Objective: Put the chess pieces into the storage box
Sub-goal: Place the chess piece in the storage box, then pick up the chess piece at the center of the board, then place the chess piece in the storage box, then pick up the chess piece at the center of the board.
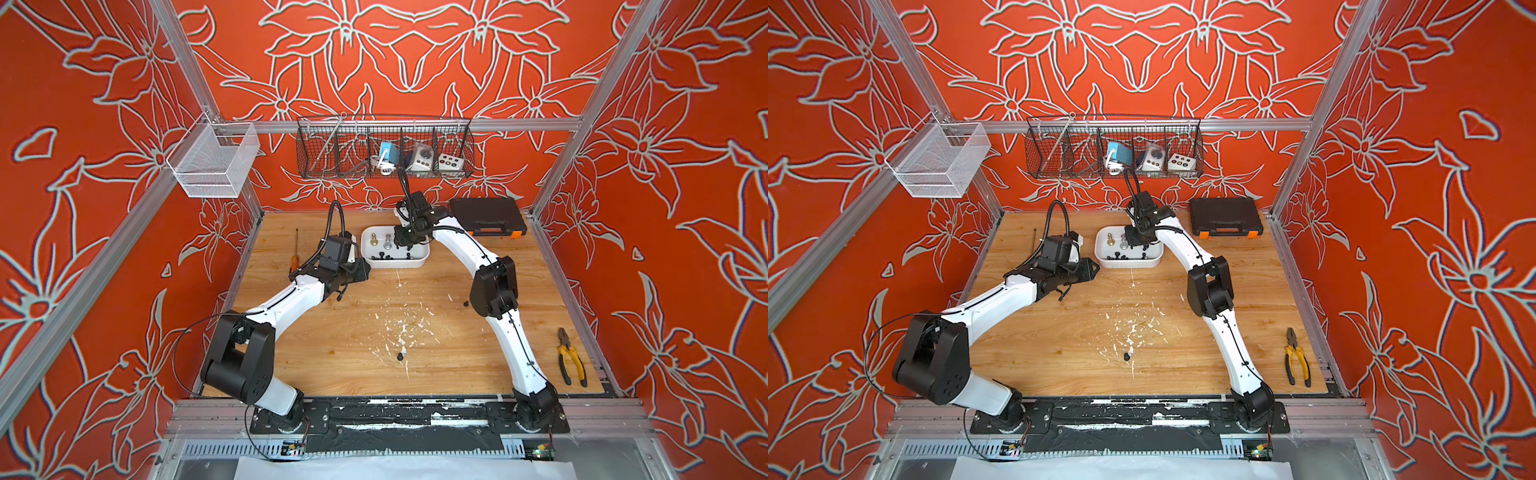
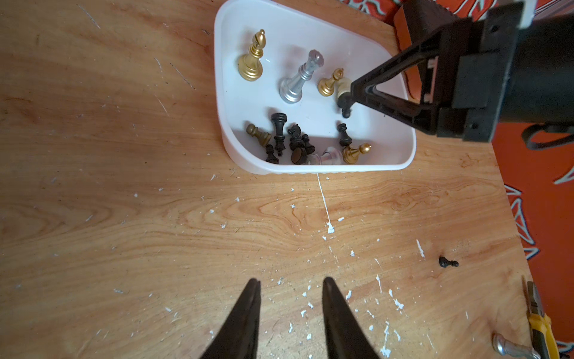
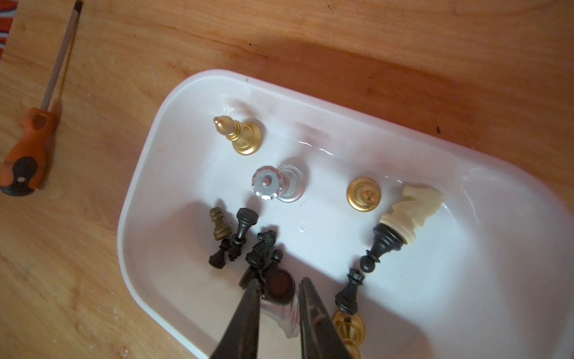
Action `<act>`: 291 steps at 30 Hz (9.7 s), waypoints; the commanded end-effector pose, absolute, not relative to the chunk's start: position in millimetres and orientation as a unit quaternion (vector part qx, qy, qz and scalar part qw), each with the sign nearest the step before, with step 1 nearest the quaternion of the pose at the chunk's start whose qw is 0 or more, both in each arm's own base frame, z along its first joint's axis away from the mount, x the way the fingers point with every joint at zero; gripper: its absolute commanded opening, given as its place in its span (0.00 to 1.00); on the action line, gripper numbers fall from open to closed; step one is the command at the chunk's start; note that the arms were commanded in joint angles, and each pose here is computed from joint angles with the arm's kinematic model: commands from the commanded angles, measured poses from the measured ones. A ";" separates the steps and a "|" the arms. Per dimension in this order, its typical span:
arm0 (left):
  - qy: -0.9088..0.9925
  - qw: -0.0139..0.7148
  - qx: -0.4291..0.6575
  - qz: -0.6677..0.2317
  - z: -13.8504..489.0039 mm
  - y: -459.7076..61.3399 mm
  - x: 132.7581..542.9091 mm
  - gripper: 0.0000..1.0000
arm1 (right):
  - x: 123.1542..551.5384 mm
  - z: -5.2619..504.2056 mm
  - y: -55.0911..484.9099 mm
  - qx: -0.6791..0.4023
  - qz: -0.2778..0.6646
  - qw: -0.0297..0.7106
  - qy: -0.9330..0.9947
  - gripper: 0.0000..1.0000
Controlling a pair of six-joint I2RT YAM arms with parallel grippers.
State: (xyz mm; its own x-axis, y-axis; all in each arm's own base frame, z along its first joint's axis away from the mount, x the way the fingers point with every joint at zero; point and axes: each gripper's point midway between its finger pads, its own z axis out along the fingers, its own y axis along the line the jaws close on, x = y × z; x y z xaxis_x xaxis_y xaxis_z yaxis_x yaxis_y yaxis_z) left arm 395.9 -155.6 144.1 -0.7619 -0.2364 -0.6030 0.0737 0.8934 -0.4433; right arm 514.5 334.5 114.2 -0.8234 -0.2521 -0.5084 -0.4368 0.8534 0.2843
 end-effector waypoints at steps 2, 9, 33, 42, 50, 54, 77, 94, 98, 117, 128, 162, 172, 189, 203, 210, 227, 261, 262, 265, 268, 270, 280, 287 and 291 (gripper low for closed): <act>0.904 0.355 -0.040 -0.234 156.4 -153.1 391.1 0.35 | 520.3 100.4 327.2 -0.163 0.193 0.221 0.942 0.32; 0.902 0.360 -0.036 -0.234 154.5 -150.4 381.5 0.36 | 519.8 117.5 327.6 -0.158 0.207 0.247 0.933 0.39; 0.867 0.386 0.156 -0.273 157.7 -199.8 337.3 0.40 | 435.6 207.4 265.9 -0.172 0.205 0.334 0.904 0.43; 0.823 0.375 0.334 -0.264 152.6 -233.8 291.4 0.42 | 357.9 147.1 189.9 -0.079 0.178 0.273 0.942 0.44; 0.759 0.359 0.482 -0.253 146.2 -255.5 249.1 0.44 | 311.3 124.0 133.2 -0.025 0.131 0.257 0.957 0.46; 0.689 0.349 0.572 -0.275 141.5 -267.5 216.1 0.45 | 304.5 127.6 114.4 -0.008 0.115 0.270 0.956 0.48; 0.588 0.262 0.739 -0.200 70.0 -280.1 165.5 0.49 | 296.4 112.3 102.5 0.019 0.128 0.249 0.960 0.50; 0.602 0.237 0.739 -0.191 44.6 -287.0 170.5 0.47 | 293.1 105.1 103.4 0.020 0.134 0.236 0.962 0.50; 0.606 0.234 0.737 -0.188 39.6 -287.1 172.3 0.44 | 292.5 103.7 102.7 0.021 0.133 0.235 0.963 0.50; 0.627 0.222 0.727 -0.171 30.2 -288.3 178.2 0.24 | 285.4 98.7 98.5 0.025 0.129 0.231 0.964 0.50; 0.646 0.278 0.690 -0.171 59.8 -302.3 196.5 0.17 | 285.7 99.0 98.6 0.028 0.131 0.231 0.964 0.50; 0.826 0.430 0.315 -0.186 147.1 -292.9 498.6 0.18 | 283.0 113.1 89.4 0.024 0.118 0.246 0.962 0.50; 0.846 0.416 0.281 -0.176 124.4 -277.6 530.7 0.18 | 277.5 117.7 78.4 0.034 0.099 0.252 0.962 0.50; 0.852 0.420 0.252 -0.184 121.7 -267.6 546.0 0.31 | 275.7 121.0 73.6 0.042 0.091 0.255 0.962 0.50; 0.840 0.436 0.253 -0.199 148.1 -269.4 539.7 0.32 | 275.4 120.5 70.4 0.052 0.084 0.248 0.964 0.50; 0.826 0.451 0.256 -0.221 170.4 -268.8 521.3 0.32 | 256.1 120.5 49.7 0.084 0.038 0.230 0.969 0.50; 0.817 0.446 0.253 -0.263 188.8 -255.2 455.7 0.34 | 208.7 101.5 10.9 0.157 -0.033 0.151 0.975 0.51; 0.832 0.410 0.233 -0.294 166.6 -253.5 433.2 0.35 | 183.4 53.1 6.1 0.236 -0.028 0.091 0.967 0.48; 0.832 0.410 0.233 -0.293 166.6 -253.7 433.1 0.35 | 182.9 52.4 6.7 0.237 -0.027 0.089 0.967 0.47; 0.832 0.410 0.233 -0.293 167.1 -253.6 433.2 0.35 | 183.0 51.6 8.5 0.239 -0.021 0.088 0.967 0.45; 0.832 0.409 0.234 -0.293 167.2 -253.9 432.9 0.35 | 183.5 51.0 9.8 0.238 -0.018 0.086 0.967 0.41; 0.832 0.410 0.234 -0.292 167.6 -253.3 433.2 0.35 | 183.9 50.7 10.0 0.238 -0.018 0.086 0.967 0.38; 0.833 0.408 0.235 -0.293 166.9 -254.0 432.6 0.35 | 183.1 47.9 11.6 0.236 -0.015 0.081 0.968 0.27; 0.834 0.407 0.235 -0.291 166.8 -253.1 432.9 0.35 | 180.4 43.6 12.0 0.236 -0.014 0.076 0.969 0.21; 0.834 0.407 0.235 -0.288 165.9 -252.7 433.0 0.35 | 180.5 44.8 11.6 0.237 -0.014 0.079 0.968 0.15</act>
State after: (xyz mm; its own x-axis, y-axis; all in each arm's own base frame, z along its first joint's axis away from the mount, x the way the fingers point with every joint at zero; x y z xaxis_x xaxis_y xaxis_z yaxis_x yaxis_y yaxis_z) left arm 433.4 -252.7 163.0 -0.5543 0.1584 -0.8171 0.6255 0.7269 -0.2834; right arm 185.0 12.2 47.8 -0.8823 0.4374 -0.1738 0.4424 0.8967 0.0108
